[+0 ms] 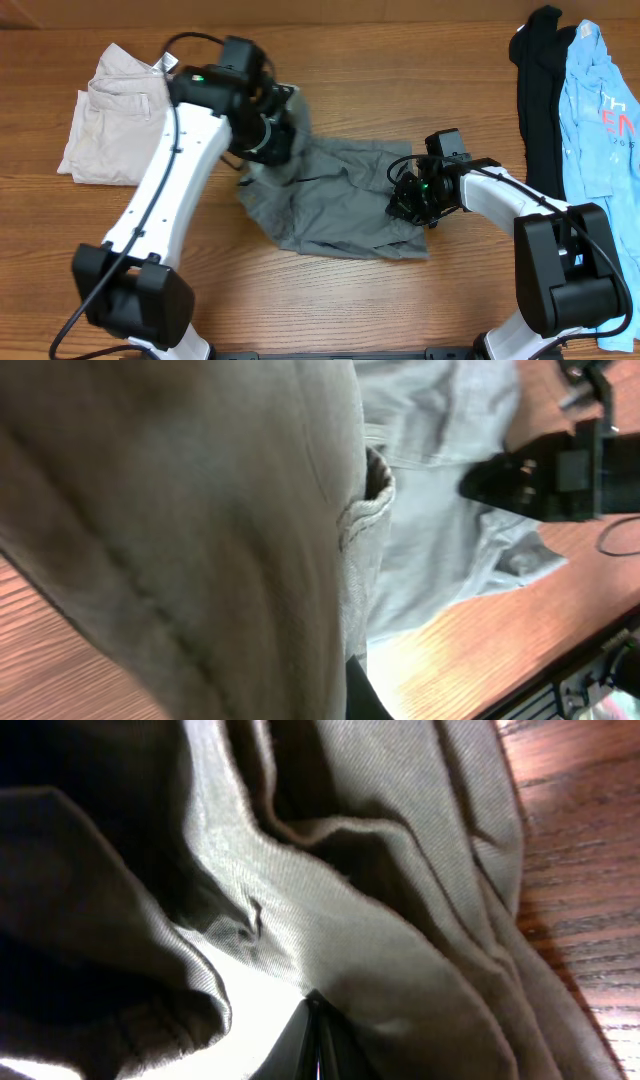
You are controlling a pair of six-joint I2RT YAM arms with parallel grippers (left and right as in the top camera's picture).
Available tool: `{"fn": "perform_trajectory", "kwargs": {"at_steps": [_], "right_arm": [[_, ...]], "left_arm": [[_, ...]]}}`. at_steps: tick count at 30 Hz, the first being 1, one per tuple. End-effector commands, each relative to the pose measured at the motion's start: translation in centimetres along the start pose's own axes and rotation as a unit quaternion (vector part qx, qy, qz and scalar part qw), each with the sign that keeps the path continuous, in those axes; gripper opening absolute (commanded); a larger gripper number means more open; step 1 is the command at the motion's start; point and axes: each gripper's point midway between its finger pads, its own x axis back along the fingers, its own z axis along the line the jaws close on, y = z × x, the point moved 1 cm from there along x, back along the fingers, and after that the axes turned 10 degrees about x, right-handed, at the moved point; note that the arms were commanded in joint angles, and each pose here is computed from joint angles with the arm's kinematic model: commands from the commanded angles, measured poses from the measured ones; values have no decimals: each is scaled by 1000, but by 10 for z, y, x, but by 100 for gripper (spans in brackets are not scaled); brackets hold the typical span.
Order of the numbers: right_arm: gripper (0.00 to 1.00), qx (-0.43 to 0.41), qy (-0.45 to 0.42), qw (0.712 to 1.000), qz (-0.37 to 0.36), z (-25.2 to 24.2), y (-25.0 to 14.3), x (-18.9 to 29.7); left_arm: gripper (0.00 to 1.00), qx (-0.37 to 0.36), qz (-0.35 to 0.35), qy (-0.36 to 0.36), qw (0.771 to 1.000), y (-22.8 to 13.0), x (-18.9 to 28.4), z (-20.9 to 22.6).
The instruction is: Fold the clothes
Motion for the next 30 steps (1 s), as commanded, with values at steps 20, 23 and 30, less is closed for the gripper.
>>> {"fn": "perform_trajectory", "kwargs": {"at_steps": [20,23,30], "right_arm": [[13,-1,13,1000,-18,2,11,7],[24,0,41,997,-60,21,34,48],[51,-25,78,978,-191,29,70,174]], "left_arm": [[32,39,79,-143,986,4,-122,-125],[31,39,80,-144,986,5,-124,-124],[43,38,77,-146,986,6,-124,-125]]}}
